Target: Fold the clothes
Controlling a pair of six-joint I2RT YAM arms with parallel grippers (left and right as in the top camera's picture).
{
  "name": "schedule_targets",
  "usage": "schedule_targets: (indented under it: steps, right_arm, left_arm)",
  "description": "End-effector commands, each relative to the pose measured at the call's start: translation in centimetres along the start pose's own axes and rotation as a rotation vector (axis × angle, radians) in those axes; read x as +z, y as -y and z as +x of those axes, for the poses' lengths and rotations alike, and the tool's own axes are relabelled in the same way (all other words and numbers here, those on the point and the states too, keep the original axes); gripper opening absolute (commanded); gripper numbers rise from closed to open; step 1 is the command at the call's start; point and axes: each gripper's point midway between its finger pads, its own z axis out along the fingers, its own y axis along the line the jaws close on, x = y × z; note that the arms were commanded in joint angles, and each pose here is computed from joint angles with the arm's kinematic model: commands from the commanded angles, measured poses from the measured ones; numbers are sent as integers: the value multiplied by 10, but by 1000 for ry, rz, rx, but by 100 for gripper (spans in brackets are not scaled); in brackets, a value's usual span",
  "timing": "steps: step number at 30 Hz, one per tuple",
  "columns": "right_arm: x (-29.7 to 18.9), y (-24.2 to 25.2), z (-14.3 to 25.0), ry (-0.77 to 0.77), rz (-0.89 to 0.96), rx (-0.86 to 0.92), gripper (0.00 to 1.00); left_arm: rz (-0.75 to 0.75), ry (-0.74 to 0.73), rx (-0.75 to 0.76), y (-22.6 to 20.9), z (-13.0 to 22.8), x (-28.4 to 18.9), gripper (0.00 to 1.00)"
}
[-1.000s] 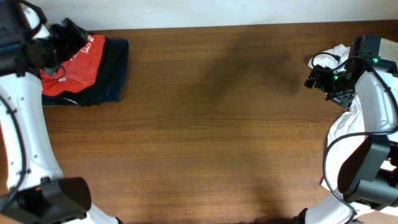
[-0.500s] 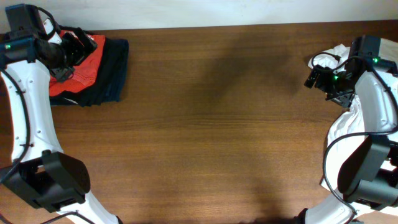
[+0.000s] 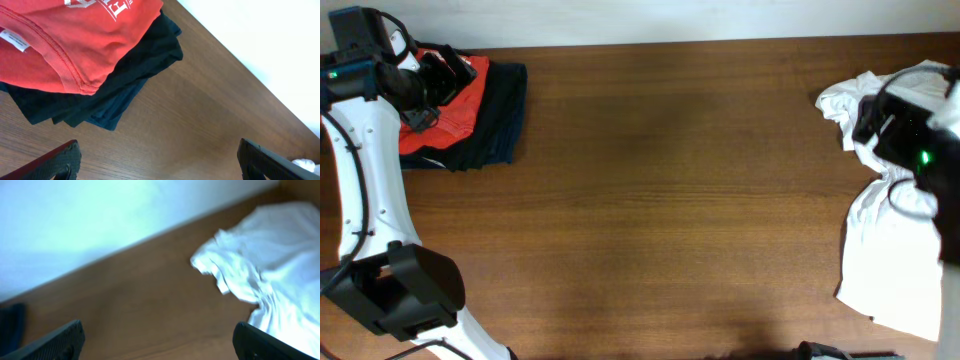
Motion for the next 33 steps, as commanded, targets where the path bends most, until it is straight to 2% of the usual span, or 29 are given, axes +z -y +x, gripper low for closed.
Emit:
schedule_targets:
  steps: [1, 3, 4, 6, 8, 12, 17, 22, 29, 31, 33]
  right_arm:
    - [-99, -56, 0, 201, -184, -113, 98]
    - [-197, -73, 19, 386, -358, -180, 98]
    - [-230, -68, 35, 438, -398, -188, 98]
    - [-249, -57, 54, 456, -403, -189, 98]
    - [-244, -45, 83, 421, -387, -187, 98]
    - [-195, -29, 131, 450, -390, -186, 98]
    - [-91, -29, 148, 532, -391, -179, 98]
    - [-14, -23, 170, 621, -391, -169, 98]
    - [35, -5, 215, 528, -341, -172, 98]
    - [37, -5, 217, 538, -311, -284, 98]
    - [48, -2, 238, 470, -267, -490, 98]
  left_arm:
    - [-10, -5, 8, -2, 0, 4, 99]
    - [-10, -5, 8, -2, 0, 4, 99]
    - [-10, -5, 8, -2, 0, 4, 99]
    - [-10, -5, 8, -2, 0, 4, 99]
    - [-10, -5, 8, -2, 0, 4, 99]
    - [-10, -5, 8, -2, 0, 4, 99]
    - [-10, -5, 7, -2, 0, 4, 99]
    - [-10, -5, 7, -2, 0, 4, 99]
    - [-10, -5, 7, -2, 0, 4, 99]
    - [-10, -5, 7, -2, 0, 4, 99]
    - [-10, -5, 7, -2, 0, 4, 99]
